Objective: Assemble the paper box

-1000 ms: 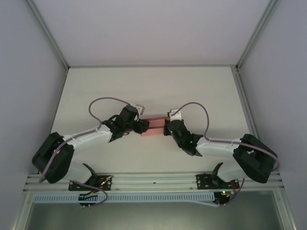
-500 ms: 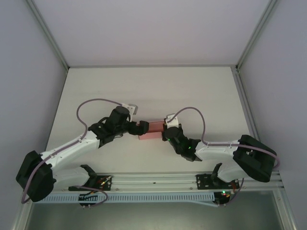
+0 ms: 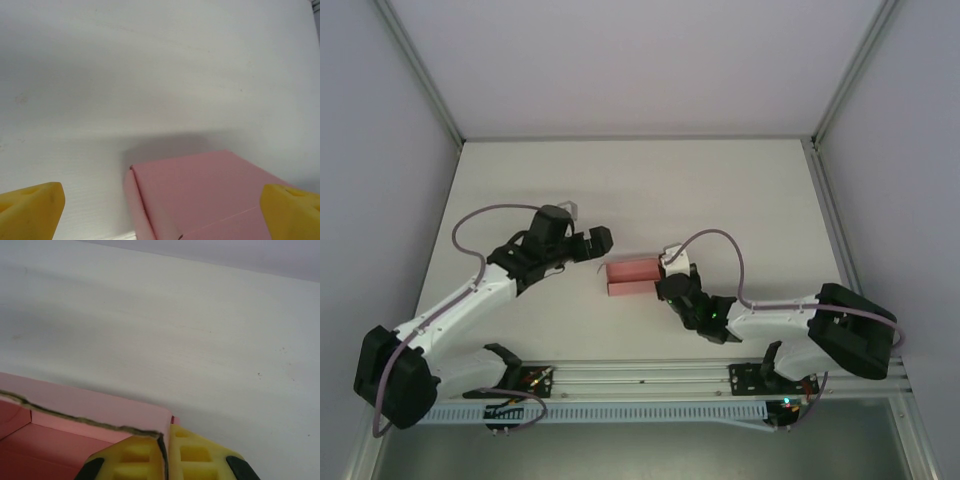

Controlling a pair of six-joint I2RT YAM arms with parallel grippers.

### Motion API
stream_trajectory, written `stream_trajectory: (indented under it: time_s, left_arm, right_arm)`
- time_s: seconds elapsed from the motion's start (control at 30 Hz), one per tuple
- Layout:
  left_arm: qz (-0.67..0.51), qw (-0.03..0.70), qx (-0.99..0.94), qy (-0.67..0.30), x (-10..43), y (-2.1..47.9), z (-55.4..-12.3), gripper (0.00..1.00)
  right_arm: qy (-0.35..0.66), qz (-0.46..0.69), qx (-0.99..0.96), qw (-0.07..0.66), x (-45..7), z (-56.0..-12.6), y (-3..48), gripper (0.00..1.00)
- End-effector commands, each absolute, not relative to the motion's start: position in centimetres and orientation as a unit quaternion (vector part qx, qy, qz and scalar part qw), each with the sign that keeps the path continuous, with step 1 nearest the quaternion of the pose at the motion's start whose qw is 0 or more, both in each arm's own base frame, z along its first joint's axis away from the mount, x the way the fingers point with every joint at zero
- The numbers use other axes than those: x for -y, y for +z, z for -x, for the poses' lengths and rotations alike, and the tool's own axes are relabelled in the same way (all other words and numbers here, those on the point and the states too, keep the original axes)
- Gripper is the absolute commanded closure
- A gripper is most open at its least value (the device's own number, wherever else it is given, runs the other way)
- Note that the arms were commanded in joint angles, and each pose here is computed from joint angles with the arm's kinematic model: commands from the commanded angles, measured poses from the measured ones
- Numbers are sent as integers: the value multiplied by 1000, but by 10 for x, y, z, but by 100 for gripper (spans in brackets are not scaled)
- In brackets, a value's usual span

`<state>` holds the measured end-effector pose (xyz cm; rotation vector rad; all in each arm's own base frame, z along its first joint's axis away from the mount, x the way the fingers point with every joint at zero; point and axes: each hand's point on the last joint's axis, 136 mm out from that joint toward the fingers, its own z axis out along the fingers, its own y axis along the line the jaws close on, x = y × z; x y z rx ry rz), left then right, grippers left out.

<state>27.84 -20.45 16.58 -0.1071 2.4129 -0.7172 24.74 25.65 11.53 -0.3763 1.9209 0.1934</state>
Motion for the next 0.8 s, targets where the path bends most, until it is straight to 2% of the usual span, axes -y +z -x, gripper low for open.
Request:
stream_trajectory:
  time_s: [0.0,0.1,0.13,0.27,0.4,0.53,0.77]
  left_arm:
    - [33,234,-920,-313,224,141,-264,0]
    - [24,196,-933,-301,226,110,-257,2]
    - [23,190,-936,-295,225,101,-254,3]
    - [13,177,-939,-296,225,84,-247,9]
    - [7,154,-937,-314,233,69,-240,17]
    - [-9,135,-941,-311,240,57,-233,30]
    - [-26,121,-957,-263,227,32,-228,39]
  right_arm:
    - [45,167,-810,561,-248,-245,110,97]
    - [47,162,-811,560,-249,-243,110,93]
    - [46,160,-812,559,-249,-242,109,89]
    - [47,164,-818,549,-250,-234,105,85]
    - [61,152,-825,541,-248,-225,104,79]
    - [73,158,-835,522,-247,-212,94,74]
    - [100,173,-854,481,-240,-183,89,53]
